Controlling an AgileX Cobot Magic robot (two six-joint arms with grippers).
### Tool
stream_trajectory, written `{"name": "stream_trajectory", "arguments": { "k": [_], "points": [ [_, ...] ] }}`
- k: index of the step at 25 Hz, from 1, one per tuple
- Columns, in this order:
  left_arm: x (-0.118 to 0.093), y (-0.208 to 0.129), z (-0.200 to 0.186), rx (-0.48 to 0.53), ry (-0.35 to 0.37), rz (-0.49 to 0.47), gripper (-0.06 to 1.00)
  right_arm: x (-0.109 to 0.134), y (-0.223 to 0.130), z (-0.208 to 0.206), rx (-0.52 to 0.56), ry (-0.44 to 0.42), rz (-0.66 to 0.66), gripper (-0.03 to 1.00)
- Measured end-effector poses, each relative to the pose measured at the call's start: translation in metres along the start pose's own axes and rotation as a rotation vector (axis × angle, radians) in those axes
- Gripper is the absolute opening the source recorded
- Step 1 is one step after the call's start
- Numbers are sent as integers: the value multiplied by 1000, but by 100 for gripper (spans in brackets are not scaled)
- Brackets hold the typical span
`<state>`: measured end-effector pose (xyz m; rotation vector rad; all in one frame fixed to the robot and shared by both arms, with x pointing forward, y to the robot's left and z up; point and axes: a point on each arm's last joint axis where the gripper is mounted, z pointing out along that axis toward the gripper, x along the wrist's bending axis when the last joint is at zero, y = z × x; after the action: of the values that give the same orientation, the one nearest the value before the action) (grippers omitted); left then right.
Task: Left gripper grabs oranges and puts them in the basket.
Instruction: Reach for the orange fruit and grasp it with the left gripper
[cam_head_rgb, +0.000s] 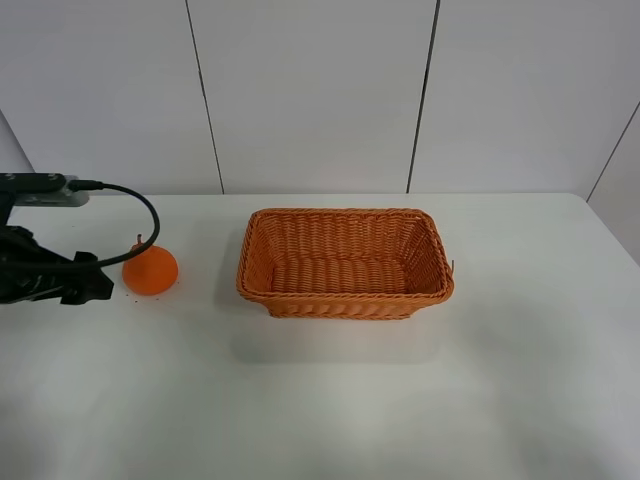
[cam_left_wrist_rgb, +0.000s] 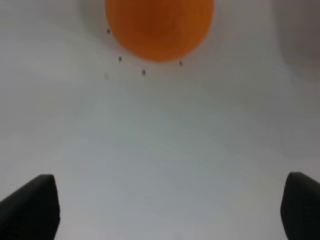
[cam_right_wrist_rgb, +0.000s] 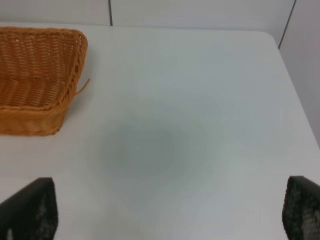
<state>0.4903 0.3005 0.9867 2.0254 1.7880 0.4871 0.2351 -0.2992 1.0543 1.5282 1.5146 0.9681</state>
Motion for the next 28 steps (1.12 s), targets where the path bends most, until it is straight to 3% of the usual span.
{"name": "stream_trajectory", "arguments": {
  "k": [6,14,28],
  "points": [
    [9,55,43,14,-3,24,99,0,0,0,0,0,0,69],
    [17,94,83,20,-7,45,99,0,0,0,0,0,0,69],
    [21,83,148,154,-22,57,99,0,0,0,0,0,0,69]
  ]
}}
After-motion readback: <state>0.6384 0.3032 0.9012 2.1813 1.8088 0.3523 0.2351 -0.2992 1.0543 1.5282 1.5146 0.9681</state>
